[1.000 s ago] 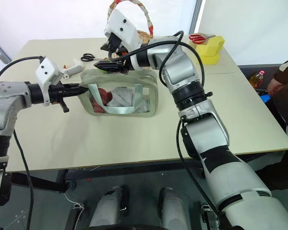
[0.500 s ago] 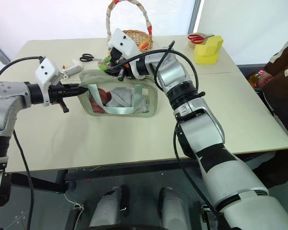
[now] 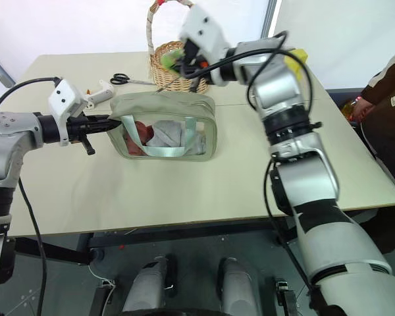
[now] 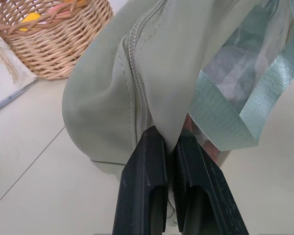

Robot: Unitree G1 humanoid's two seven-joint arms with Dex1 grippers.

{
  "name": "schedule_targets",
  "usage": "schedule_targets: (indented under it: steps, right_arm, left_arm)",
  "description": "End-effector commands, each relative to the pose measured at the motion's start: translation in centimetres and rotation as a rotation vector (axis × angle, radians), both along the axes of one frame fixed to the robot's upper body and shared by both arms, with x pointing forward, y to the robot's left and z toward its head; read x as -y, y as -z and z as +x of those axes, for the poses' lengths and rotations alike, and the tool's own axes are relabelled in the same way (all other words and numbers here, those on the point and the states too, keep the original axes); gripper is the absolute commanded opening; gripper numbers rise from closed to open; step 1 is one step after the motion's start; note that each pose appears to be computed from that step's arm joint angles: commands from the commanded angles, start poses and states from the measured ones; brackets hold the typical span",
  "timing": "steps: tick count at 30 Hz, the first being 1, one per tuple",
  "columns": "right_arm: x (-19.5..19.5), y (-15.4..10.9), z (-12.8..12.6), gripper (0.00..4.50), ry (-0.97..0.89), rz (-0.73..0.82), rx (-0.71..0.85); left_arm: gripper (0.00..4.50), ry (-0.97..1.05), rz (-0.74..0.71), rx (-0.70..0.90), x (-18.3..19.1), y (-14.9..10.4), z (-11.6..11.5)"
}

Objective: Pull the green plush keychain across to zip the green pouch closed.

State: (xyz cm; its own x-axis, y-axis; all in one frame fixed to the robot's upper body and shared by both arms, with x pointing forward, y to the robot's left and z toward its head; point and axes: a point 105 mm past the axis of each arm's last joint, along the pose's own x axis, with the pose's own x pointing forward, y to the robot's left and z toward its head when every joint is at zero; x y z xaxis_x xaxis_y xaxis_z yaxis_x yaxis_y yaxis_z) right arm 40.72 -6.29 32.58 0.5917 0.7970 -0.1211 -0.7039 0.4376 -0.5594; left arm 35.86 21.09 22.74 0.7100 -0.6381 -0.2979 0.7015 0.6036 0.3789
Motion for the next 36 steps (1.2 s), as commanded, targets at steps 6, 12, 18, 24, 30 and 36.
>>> schedule_targets:
  steps: [6,12,18,24,30,36]
  right_arm:
    - [8.6,1.3,-0.7,0.06,0.37,-0.029,0.073]
    - [10.6,7.0,0.2,0.06,0.508,-0.027,-0.026]
    - [7.4,15.0,0.0,0.06,0.475,0.063,-0.242]
    - [5.1,19.3,-0.3,0.06,0.465,0.078,-0.331]
    - [4.9,21.3,-0.6,0.06,0.42,-0.04,-0.296]
    - [6.0,15.1,-0.4,0.34,0.342,0.095,-0.228]
  left_arm:
    - [0.0,-0.012,-0.013,0.021,-0.1,-0.6,0.3]
    - [0.0,0.013,-0.015,0.031,0.7,-0.8,0.8]
    - [0.0,0.011,-0.011,0.032,0.6,-0.8,0.7]
    - [0.0,0.003,-0.012,0.028,0.4,-0.6,0.4]
    - [0.0,-0.006,-0.016,0.028,0.3,-0.5,0.3]
    - [0.0,-0.01,-0.027,0.025,0.3,-0.5,0.3]
